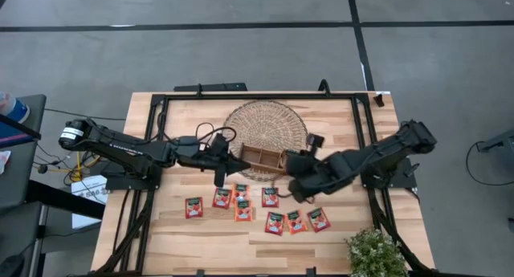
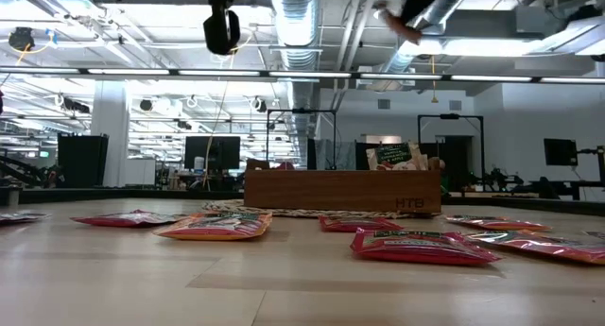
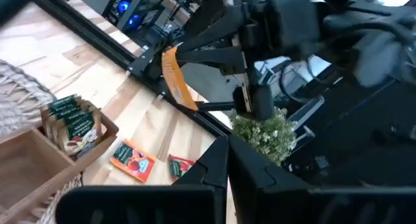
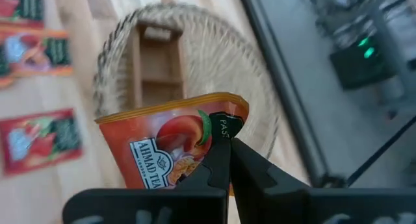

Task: Pick & Place Tea
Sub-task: Put the orange tea bag into the middle section of the wooden organizer

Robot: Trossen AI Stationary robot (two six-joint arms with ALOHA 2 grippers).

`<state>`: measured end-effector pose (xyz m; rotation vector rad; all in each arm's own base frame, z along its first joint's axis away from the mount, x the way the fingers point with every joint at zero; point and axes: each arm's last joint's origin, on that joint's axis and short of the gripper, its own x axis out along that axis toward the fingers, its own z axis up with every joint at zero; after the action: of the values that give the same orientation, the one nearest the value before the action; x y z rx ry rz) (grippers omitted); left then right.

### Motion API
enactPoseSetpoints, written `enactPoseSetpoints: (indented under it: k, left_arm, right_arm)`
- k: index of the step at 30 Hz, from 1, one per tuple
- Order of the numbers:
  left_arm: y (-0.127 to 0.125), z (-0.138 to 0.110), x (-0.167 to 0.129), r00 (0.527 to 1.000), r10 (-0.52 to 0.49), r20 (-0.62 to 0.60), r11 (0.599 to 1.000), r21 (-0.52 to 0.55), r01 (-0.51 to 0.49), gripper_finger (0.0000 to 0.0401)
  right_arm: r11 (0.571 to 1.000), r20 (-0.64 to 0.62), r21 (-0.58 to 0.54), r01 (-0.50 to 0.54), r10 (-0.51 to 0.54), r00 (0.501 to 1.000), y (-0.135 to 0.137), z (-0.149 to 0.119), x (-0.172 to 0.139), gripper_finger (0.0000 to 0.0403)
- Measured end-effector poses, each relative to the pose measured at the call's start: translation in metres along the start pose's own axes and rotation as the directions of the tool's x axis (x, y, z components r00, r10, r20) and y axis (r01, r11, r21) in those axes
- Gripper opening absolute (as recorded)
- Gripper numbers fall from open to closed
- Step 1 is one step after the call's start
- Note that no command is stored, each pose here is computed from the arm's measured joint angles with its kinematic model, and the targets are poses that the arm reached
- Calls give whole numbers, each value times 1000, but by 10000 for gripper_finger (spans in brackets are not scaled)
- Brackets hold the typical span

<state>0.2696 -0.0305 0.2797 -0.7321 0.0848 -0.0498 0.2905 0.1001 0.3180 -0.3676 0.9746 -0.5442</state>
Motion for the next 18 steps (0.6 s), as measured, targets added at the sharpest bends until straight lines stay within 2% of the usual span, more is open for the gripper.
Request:
enactPoseSetpoints:
  k: [6,13,18]
  left_arm:
    - [-3,3,0,999,-23,41,1000,-4,23,43]
    - [4,11,0,988,70,137,997,-21,-68,135]
    - [8,14,0,985,85,150,996,-26,-82,171]
  right_arm:
    - [990,34,-136,37,-32,999,3,31,20,0]
    - [962,118,-259,87,-58,991,10,59,19,0]
    - [950,137,-296,97,-58,989,7,71,17,0]
